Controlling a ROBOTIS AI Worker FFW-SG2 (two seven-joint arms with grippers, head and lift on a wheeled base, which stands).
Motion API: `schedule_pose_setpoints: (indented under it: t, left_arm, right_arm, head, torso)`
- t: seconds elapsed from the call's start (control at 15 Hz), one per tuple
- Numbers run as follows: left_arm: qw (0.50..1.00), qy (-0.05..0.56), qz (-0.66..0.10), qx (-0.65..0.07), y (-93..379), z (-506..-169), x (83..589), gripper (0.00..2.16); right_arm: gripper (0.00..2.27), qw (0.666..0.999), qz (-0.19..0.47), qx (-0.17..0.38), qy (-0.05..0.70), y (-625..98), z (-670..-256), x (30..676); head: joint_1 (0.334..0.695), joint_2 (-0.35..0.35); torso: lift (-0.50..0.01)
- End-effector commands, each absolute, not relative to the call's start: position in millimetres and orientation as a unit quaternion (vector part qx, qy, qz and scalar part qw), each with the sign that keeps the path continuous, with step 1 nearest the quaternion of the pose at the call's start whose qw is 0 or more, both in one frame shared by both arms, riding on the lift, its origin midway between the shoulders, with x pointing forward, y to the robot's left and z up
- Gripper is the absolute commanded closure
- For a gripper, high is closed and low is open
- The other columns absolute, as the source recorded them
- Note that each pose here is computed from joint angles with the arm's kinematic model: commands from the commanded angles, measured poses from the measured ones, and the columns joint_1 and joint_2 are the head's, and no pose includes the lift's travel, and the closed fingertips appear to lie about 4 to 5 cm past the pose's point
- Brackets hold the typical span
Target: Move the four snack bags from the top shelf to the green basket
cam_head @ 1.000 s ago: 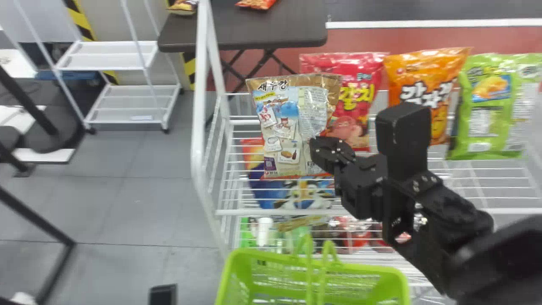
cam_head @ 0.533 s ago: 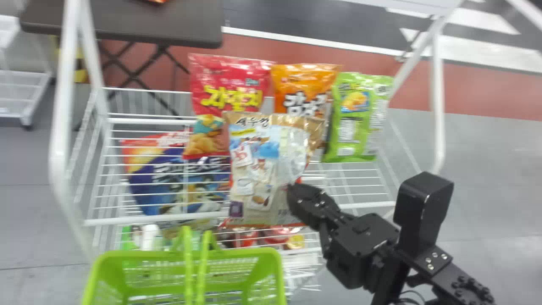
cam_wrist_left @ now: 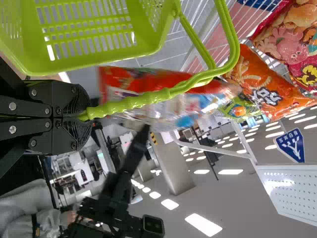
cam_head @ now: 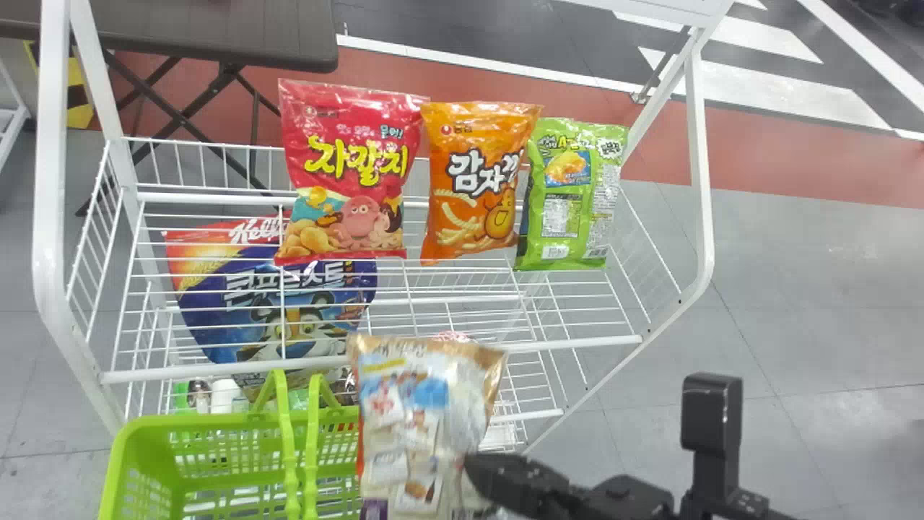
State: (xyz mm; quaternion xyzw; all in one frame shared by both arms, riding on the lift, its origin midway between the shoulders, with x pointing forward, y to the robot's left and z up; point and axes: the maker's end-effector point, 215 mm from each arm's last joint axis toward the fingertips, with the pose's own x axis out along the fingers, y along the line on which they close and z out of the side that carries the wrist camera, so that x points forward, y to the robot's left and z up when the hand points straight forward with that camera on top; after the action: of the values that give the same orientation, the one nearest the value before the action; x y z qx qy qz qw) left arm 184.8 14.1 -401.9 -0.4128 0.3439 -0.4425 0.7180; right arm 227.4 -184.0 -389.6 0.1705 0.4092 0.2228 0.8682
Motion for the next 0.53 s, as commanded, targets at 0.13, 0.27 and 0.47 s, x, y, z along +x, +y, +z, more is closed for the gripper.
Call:
schedule_pose_setpoints:
  t: [0.13,0.27,0.47]
  left_arm:
    - [0.72,0.342,-0.442,-0.411,13.6,-401.6,187.1,1.16]
    - [0.719,0.343,-0.443,-0.411,14.2,-401.5,187.6,1.16]
    - [0.718,0.343,-0.446,-0.409,14.1,-400.7,186.5,1.16]
  right_arm:
    - [2.23,0.826,0.239,0.208,0.466,-157.8,-432.5,200.6]
    - [2.22,0.819,0.249,0.203,0.475,-142.4,-443.1,199.4]
    - [0.4,0.819,0.255,0.204,0.472,-129.9,-445.0,205.7]
  head:
    - [0.695,-0.35]
    - [0.695,-0.35]
    - [0.695,-0.35]
  torso:
    - [0.0]
    - [0.0]
    - [0.0]
